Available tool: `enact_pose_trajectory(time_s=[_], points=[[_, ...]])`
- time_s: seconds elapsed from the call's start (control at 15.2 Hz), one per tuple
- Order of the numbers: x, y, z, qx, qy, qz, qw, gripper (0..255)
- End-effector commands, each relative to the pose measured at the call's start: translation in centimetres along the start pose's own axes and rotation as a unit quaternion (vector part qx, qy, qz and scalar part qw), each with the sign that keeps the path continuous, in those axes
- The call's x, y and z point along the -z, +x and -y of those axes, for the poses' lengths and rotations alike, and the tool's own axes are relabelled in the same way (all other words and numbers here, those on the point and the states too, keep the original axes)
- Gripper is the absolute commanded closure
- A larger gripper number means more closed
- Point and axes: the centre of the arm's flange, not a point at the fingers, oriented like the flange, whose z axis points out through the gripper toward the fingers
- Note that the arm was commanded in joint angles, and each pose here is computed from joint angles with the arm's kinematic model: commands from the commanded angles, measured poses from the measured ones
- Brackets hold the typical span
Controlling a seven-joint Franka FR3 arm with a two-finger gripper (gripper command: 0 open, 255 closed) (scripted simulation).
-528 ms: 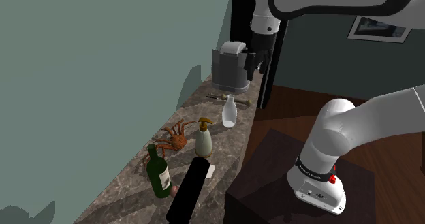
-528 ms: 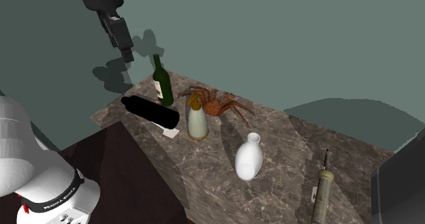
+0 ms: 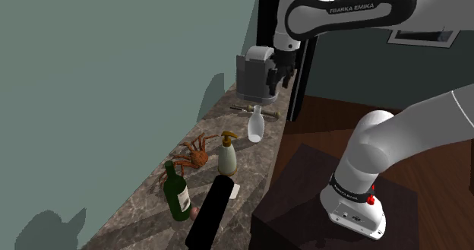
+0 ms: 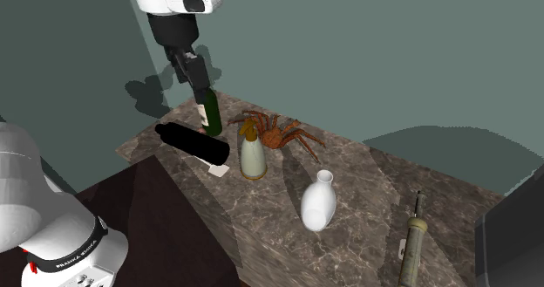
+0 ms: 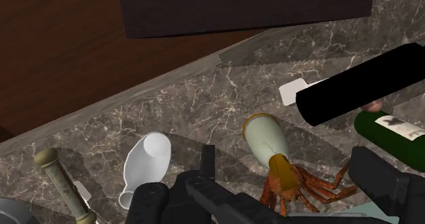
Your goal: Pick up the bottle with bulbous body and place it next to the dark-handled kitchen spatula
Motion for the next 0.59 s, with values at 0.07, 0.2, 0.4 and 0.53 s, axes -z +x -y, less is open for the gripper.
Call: enact_pose_trajectory(time_s=[0.07, 0.2, 0.4, 0.53], points=[[-2.7, 2.2, -2.0, 0.0, -0.001, -0.003, 1.0, 0], [-4.4, 3.6, -3.3, 0.0, -0.002, -0.004, 1.0, 0], [-7.0, 5.8, -5.3, 0.0, -0.003, -0.006, 1.0, 0], [-8.7, 7.3, -6.6, 0.0, -0.004, -0.007, 1.0, 0]])
